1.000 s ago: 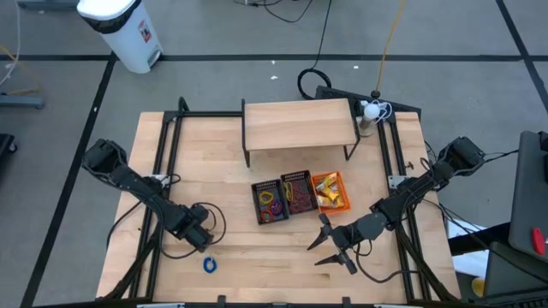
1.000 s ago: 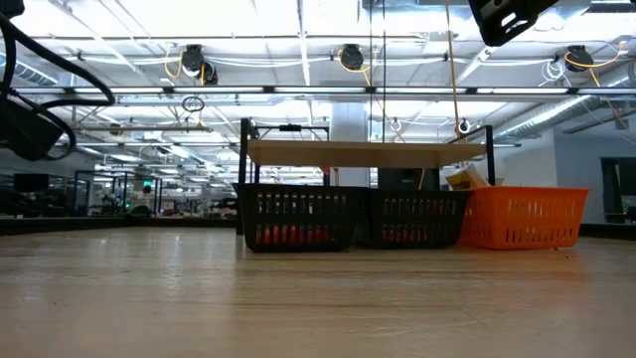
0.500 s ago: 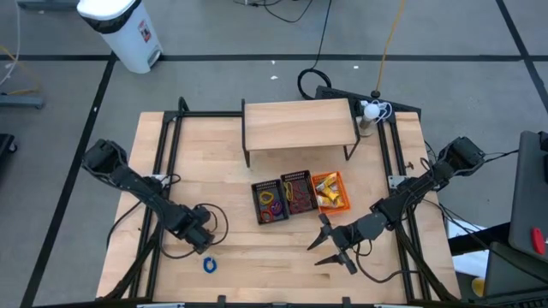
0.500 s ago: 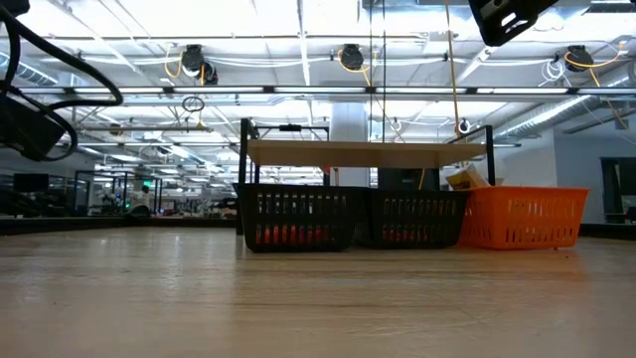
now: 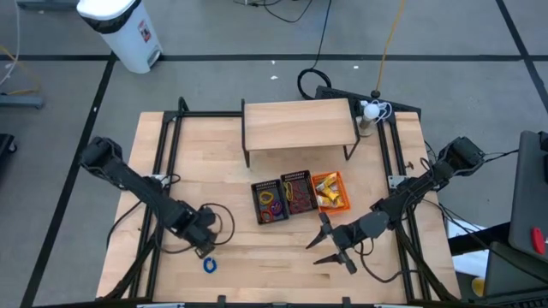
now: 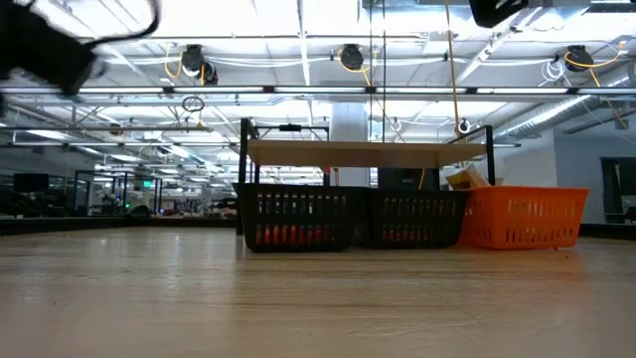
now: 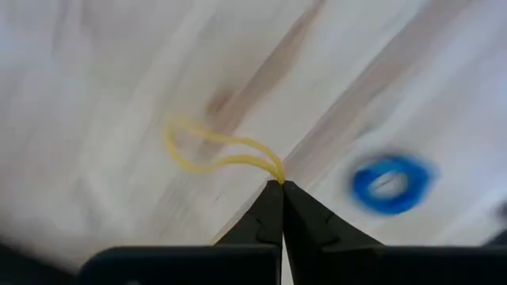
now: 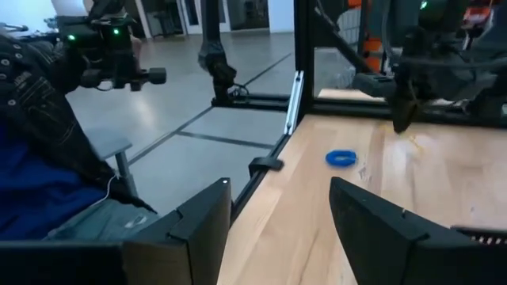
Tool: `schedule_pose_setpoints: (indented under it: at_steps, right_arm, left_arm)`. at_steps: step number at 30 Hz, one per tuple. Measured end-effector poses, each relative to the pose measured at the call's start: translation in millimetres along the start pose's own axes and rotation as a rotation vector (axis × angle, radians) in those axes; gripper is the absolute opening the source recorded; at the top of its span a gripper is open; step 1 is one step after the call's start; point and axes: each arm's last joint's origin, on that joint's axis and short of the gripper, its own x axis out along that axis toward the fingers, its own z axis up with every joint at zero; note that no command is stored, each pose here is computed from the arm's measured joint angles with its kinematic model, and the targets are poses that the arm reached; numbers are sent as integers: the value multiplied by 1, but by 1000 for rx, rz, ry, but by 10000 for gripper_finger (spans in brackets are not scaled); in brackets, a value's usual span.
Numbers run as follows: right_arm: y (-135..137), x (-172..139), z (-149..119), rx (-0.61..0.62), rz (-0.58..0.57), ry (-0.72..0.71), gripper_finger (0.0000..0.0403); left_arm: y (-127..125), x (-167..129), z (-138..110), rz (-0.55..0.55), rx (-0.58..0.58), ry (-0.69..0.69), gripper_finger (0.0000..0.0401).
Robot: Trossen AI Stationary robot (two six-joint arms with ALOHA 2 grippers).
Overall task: Pick & Place Office Desk Supplies
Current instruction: Put the yellow rubber band into the right black bin
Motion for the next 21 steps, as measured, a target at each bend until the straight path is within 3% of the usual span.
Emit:
schedule_pose_setpoints:
  at_steps: [7, 17, 21]
  right_arm:
    - [-4, 1, 4, -40, -10, -33, 203]
    - [-22, 2, 13, -126, -74, -99, 201]
    - [-32, 1, 19, -167, -112, -152, 201]
  left_arm:
    - [-23, -47, 11, -106, 173, -259, 0]
    - [-56, -109, 28, -55, 452, -900, 0]
    - [-71, -123, 32, -92, 571, -1081, 0]
